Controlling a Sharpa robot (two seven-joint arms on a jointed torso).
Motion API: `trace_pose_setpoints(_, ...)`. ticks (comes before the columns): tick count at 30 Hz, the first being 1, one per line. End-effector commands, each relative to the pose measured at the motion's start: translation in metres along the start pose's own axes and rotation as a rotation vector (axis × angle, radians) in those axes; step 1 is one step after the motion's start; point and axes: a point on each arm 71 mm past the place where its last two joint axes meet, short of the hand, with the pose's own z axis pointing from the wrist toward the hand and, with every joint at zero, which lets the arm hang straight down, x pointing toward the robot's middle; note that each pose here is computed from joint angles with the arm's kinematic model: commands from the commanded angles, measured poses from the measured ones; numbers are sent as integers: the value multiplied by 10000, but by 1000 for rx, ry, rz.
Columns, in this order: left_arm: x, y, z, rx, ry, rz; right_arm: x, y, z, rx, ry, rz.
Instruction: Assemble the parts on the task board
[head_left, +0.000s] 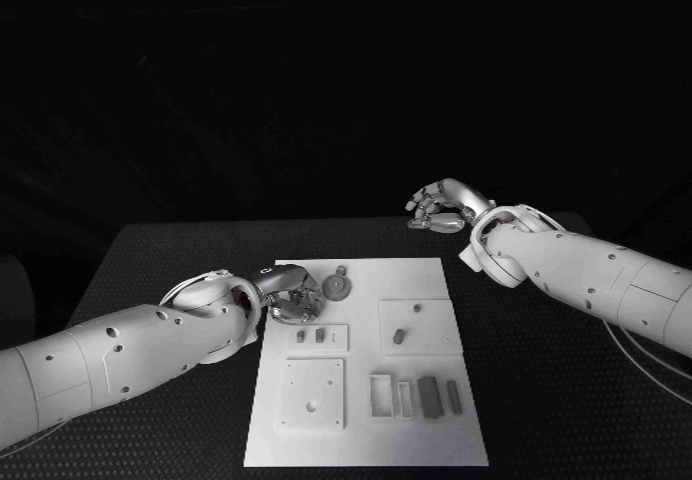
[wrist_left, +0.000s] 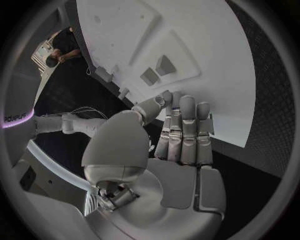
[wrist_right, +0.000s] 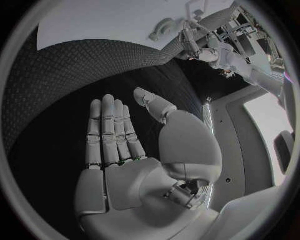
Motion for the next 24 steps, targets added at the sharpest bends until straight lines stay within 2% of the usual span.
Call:
trace_pose_setpoints(1, 110, 14, -11, -6, 48, 5, 7, 8, 0, -10, 11, 2)
trace_pose_setpoints(16, 86, 28, -19, -8, 14, -31, -8, -9, -10, -7, 8, 0)
trace_pose_setpoints(24, 87, 36, -27, -17, 20, -38, -13, -16, -13, -5, 8, 0)
